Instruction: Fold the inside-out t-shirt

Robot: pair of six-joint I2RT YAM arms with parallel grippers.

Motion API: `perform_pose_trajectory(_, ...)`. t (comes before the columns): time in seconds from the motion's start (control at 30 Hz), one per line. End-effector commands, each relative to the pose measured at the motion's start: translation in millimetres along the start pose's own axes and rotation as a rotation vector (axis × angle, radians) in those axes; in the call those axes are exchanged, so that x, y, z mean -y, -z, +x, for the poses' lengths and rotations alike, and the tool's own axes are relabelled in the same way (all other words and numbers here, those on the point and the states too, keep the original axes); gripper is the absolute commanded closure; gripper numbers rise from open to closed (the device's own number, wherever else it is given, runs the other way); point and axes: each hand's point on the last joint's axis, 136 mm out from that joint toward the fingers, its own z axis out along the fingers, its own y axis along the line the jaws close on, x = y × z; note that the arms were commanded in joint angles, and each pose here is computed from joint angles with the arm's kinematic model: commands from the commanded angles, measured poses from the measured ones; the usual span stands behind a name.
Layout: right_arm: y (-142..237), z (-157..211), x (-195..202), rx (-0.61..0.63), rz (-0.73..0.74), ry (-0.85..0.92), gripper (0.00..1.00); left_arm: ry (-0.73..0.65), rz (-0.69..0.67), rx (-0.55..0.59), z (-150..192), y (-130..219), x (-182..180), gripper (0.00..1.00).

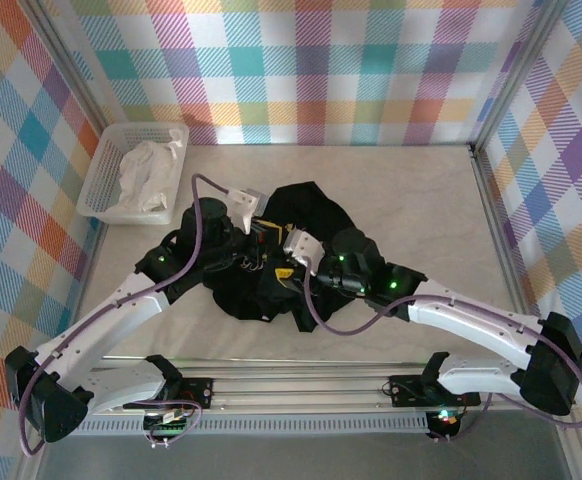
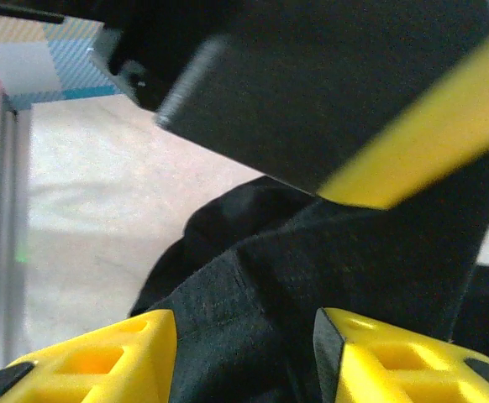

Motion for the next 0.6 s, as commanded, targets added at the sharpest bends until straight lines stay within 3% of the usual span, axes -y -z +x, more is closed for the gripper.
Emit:
perform_pose_trajectory(0.0, -7, -7, 11, 0.017, 0.130, 0.176, 0.51, 0.045, 0.000, 0.003, -11, 5, 8, 1.00)
perform_pose_trajectory(0.57, -24, -10, 23, -0.002, 0.379, 0.389, 0.53, 0.126, -0.004, -0.035, -8, 1, 8, 1.00)
